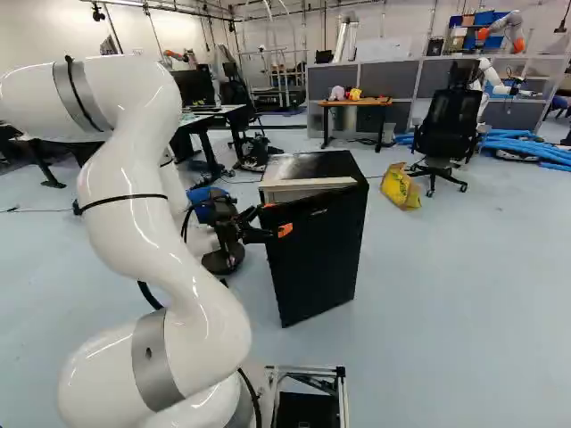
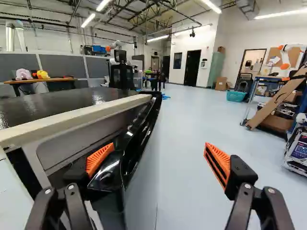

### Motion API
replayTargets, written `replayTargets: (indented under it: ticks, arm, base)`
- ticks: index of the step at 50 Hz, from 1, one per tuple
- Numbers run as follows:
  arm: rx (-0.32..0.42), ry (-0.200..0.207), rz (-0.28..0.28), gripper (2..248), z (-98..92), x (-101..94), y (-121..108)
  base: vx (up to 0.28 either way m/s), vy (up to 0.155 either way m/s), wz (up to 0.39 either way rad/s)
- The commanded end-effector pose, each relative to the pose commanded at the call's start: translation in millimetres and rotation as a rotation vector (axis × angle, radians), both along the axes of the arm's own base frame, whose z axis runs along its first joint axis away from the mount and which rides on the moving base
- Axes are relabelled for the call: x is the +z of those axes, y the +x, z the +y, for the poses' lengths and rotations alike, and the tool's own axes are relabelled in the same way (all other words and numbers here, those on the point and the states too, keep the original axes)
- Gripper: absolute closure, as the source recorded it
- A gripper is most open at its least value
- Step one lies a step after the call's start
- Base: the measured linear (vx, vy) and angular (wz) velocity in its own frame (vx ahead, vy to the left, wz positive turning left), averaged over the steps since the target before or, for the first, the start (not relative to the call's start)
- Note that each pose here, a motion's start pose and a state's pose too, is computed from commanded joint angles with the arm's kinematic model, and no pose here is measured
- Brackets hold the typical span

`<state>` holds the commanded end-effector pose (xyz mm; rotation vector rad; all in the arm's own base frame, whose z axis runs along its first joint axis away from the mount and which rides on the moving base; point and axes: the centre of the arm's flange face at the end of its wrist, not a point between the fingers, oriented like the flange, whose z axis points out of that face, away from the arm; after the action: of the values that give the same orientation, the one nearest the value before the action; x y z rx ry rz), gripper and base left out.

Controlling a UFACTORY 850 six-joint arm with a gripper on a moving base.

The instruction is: Grab a drink from the fridge

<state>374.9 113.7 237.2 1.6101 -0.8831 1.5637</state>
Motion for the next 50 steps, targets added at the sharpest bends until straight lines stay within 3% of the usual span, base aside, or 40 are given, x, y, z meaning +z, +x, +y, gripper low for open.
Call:
replayTargets:
  ticks: [50]
  arm:
    - [-0.138, -0.082, 0.089, 3, -24.3, -1.3, -74.4]
  base:
    - [0.000, 0.000, 0.000]
